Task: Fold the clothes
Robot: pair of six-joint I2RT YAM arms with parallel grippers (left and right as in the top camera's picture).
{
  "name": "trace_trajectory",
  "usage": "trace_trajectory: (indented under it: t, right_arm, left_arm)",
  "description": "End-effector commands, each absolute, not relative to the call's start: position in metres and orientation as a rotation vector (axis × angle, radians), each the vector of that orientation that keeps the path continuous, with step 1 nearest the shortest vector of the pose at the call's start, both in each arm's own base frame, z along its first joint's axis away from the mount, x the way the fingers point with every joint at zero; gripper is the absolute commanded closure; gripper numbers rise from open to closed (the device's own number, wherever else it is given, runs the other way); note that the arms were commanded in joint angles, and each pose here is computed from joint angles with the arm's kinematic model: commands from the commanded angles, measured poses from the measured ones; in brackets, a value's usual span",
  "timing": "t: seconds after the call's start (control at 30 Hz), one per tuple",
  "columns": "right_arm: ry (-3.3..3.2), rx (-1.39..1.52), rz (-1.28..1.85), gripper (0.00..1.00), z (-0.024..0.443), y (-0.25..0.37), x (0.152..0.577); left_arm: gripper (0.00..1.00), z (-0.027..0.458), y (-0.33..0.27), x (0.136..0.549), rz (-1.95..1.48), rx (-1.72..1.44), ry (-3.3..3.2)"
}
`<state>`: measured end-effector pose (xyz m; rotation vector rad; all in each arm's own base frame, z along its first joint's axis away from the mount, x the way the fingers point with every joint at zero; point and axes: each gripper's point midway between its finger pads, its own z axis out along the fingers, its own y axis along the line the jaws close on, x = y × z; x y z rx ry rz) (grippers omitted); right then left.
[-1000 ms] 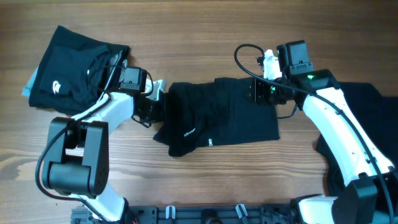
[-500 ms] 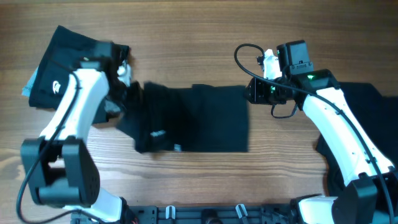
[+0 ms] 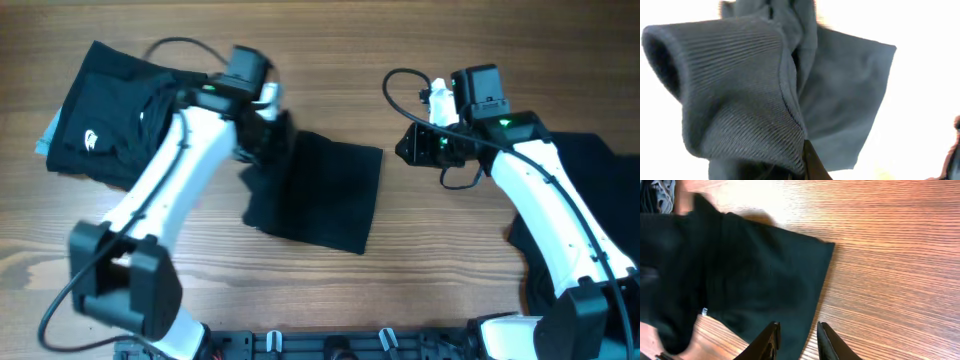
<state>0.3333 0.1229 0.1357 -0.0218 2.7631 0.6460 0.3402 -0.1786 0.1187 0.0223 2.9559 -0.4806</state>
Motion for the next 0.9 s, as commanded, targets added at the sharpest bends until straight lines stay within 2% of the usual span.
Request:
trace_trajectory:
  t: [0.0,0.2,0.37,0.43,0.53,0.6,0.8,0.87]
  right_arm:
    - [2.746,0.000,0.631,0.71,0.141,0.118,0.337]
    - [2.746,-0.002,0.626,0.70,0.141,0.118,0.338]
    - [2.760,0.008,0.599,0.69,0.139,0.114,0.336]
    - [2.763,0.009,0.598,0.66,0.139,0.114,0.335]
    - [2.763,0.008,0.599,0.60,0.139,0.114,0.335]
    - [2.766,0.008,0.599,0.58,0.138,0.114,0.335]
    - [2.786,-0.077,0.615,0.46,0.129,0.123,0.329]
    - [2.796,-0.167,0.620,0.42,0.123,0.133,0.326]
  left_arm:
    - [0.96,0.098,-0.234,0.327,-0.543,0.055,2.996]
    - [0.96,0.068,-0.274,0.305,-0.479,0.094,3.047]
    - [0.89,0.068,-0.302,0.309,-0.541,0.099,2.985]
    - [0.86,0.073,-0.301,0.311,-0.551,0.092,2.973]
    - [0.82,0.098,-0.302,0.318,-0.693,0.077,2.945]
    - [0.75,0.132,-0.297,0.325,-0.821,0.085,2.888]
    - [0.62,0.188,-0.226,0.343,-0.720,-0.027,2.773]
    - [0.62,0.204,-0.208,0.347,-0.715,-0.043,2.724]
